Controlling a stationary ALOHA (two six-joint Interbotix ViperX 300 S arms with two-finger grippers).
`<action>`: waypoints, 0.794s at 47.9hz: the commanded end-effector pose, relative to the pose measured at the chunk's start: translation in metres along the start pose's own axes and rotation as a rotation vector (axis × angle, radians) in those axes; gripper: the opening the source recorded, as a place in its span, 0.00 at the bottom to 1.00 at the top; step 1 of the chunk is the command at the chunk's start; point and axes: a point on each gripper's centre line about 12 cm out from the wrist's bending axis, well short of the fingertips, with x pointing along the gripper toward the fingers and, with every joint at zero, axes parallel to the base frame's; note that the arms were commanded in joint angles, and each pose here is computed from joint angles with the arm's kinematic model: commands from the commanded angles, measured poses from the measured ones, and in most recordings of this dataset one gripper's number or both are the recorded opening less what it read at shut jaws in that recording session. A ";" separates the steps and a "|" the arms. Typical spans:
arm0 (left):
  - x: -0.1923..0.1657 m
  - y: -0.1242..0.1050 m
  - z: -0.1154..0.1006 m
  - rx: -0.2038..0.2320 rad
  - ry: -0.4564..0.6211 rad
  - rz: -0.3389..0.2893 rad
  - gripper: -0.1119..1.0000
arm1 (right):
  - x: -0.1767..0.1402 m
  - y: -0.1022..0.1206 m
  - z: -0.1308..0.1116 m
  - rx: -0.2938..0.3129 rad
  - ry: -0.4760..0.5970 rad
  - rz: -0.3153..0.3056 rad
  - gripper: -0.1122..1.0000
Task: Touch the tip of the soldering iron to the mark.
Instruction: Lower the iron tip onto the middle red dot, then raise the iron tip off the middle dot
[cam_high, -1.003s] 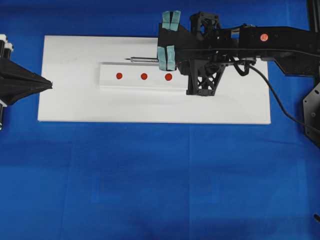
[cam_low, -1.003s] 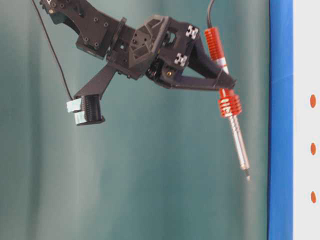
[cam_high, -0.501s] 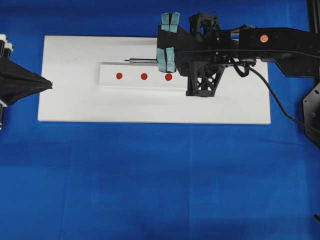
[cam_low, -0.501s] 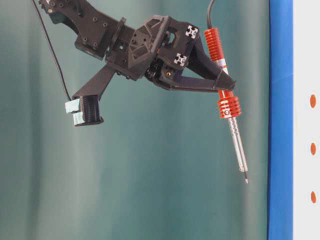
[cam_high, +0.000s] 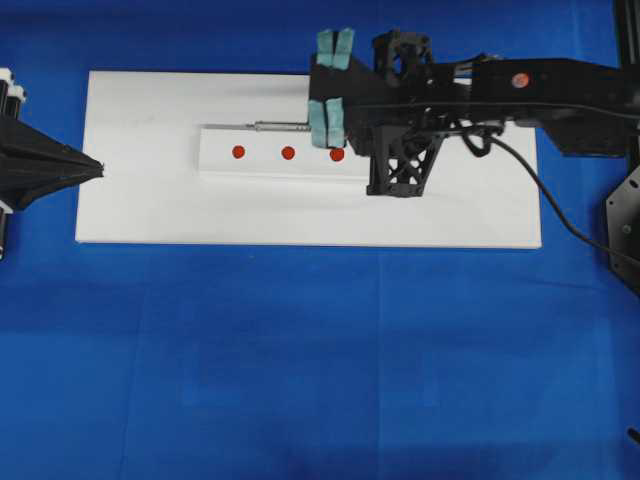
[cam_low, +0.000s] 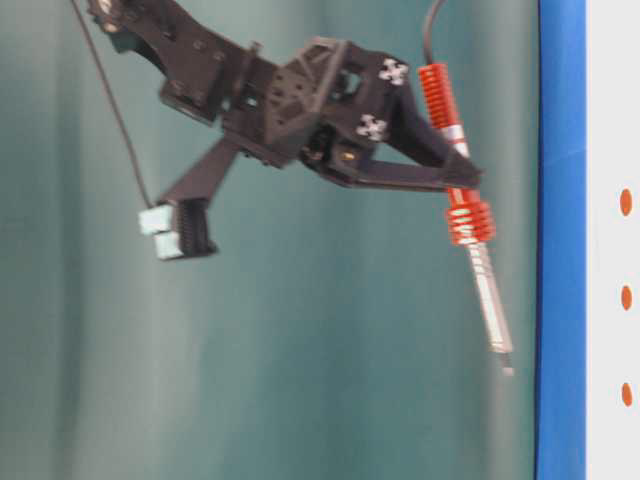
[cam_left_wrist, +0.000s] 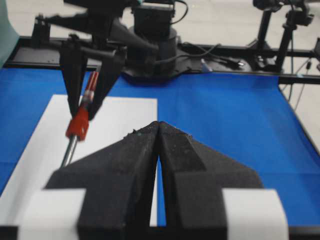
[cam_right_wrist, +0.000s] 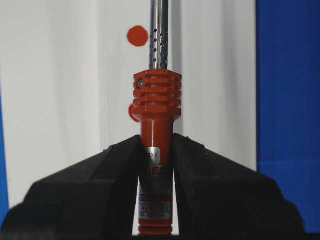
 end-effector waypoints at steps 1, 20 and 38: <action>0.001 -0.001 0.005 0.003 -0.018 -0.003 0.10 | -0.001 0.001 0.007 0.004 -0.033 0.007 0.16; 0.001 -0.001 0.005 0.003 -0.018 -0.003 0.10 | 0.041 0.008 -0.002 -0.009 0.021 0.018 0.16; 0.001 -0.001 0.006 0.003 -0.020 -0.003 0.10 | 0.052 0.011 -0.003 -0.012 0.015 0.024 0.16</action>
